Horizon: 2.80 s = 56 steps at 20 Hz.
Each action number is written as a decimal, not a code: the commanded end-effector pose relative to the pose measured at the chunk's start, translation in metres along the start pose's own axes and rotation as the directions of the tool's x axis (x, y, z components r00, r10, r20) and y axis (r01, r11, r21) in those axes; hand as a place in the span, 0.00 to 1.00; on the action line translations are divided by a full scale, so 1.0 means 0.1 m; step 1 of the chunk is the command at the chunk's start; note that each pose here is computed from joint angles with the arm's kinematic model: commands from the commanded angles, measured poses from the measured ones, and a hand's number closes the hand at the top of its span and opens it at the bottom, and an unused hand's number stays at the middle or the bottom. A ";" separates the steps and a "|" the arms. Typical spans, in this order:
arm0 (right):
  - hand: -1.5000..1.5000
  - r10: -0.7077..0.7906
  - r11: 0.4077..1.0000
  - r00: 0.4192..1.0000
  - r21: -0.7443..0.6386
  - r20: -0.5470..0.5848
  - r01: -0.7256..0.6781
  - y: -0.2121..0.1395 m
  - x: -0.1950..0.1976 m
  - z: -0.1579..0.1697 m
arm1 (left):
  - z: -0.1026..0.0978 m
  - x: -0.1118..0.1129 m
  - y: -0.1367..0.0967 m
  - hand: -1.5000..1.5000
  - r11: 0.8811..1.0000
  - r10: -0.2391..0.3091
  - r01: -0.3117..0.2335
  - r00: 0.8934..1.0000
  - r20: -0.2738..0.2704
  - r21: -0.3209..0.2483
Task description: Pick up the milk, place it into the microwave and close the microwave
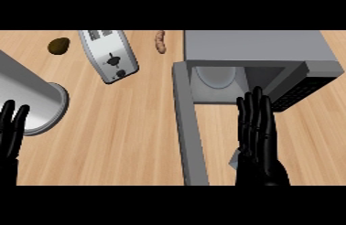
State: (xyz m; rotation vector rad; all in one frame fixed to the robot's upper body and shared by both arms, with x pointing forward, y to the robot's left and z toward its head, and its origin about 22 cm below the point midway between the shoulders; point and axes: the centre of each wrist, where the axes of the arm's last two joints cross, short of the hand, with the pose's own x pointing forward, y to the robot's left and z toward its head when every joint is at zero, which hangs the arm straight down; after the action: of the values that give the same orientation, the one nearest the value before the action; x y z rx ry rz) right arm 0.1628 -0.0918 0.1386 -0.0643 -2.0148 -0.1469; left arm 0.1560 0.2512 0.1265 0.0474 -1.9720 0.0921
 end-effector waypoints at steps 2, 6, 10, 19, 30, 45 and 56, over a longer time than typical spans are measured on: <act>0.00 0.070 0.993 0.998 -0.095 0.008 -0.069 0.10 -0.15 0.09 | 0.26 0.16 -0.03 0.00 1.000 0.001 -0.001 1.000 0.010 0.009; 0.00 0.118 0.980 0.993 -0.157 -0.021 -0.120 0.19 -0.18 0.24 | 0.34 0.03 0.12 0.00 1.000 0.016 -0.016 1.000 -0.016 0.014; 0.00 0.150 0.970 0.986 -0.185 -0.067 -0.161 -0.02 -0.14 0.18 | 0.38 0.03 0.02 0.00 0.999 0.034 -0.034 0.999 -0.008 0.009; 0.00 0.131 0.949 0.983 -0.269 -0.127 -0.161 -0.28 -0.45 0.14 | 0.65 -0.01 0.13 0.00 0.999 0.025 -0.025 1.000 -0.014 0.022; 0.00 0.193 0.914 0.959 -0.318 -0.206 -0.252 -0.61 -0.89 0.48 | 0.71 0.23 0.16 0.00 0.999 0.033 -0.033 0.999 -0.009 0.002; 0.00 0.220 0.926 0.954 -0.263 -0.204 -0.270 -1.21 -1.70 0.98 | 0.65 0.12 0.16 0.00 1.000 0.020 -0.020 1.000 -0.001 -0.008; 0.00 0.242 0.902 0.940 -0.303 -0.240 -0.309 -1.22 -1.91 0.91 | 0.72 -0.11 0.33 0.00 1.000 0.021 -0.021 1.000 -0.012 0.000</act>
State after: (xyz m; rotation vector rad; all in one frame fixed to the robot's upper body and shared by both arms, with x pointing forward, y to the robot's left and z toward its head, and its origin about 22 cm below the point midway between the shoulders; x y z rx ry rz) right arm 0.1540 -0.1967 -0.0669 -0.4993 -1.7636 -0.2897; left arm 0.0831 0.2704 0.0978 0.0207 -1.9602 0.1023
